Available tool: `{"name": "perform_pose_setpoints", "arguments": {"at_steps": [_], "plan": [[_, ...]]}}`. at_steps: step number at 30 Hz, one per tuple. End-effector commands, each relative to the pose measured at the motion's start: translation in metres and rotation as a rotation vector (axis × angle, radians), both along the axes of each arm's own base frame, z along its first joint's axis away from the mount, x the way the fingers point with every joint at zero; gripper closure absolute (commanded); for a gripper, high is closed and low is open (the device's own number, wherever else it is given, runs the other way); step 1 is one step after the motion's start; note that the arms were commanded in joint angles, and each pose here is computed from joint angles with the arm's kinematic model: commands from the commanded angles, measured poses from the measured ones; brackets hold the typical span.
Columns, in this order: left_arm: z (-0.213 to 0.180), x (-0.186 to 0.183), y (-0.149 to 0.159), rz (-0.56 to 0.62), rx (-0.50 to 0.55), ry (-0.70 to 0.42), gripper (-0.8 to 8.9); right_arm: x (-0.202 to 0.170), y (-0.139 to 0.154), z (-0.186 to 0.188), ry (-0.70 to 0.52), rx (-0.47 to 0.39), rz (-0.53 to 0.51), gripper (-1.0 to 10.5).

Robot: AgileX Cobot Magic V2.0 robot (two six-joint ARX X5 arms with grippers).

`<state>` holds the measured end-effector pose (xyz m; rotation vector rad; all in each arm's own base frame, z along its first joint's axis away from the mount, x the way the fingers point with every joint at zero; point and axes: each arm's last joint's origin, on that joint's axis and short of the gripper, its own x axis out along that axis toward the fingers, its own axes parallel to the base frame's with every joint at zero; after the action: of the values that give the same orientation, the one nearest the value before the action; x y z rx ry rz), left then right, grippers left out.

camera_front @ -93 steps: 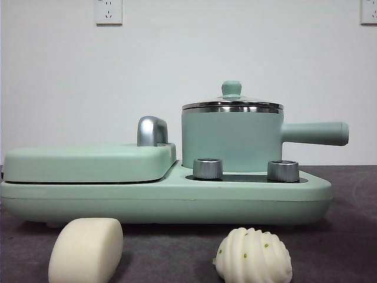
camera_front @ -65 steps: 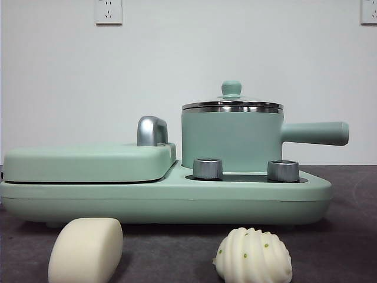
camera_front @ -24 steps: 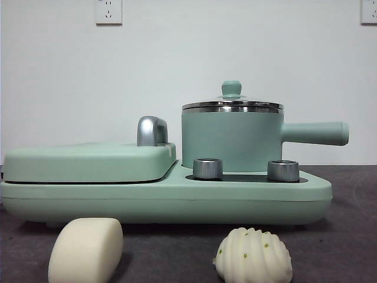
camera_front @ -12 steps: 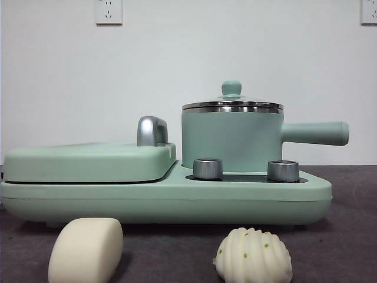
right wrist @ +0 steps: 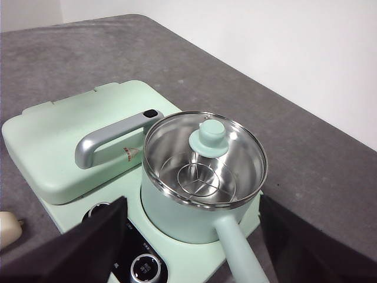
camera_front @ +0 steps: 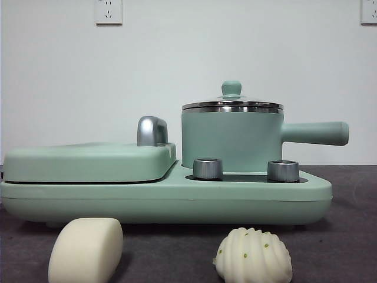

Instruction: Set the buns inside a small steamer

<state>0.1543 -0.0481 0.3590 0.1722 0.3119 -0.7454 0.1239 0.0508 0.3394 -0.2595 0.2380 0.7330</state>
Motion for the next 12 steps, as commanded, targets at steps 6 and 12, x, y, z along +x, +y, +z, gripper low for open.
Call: {"name": "perform_pose_setpoints", "arguments": {"at_steps": [6,12], "plan": [[0.0,0.022,-0.025,-0.1,-0.017,0.004,5.63,0.0,0.001,0.006,0.008,0.039,-0.01,5.9],[-0.011,0.054,-0.06,-0.166,-0.086,0.013,5.63,0.0,0.001,0.006,0.042,0.077,-0.03,5.9]]}}
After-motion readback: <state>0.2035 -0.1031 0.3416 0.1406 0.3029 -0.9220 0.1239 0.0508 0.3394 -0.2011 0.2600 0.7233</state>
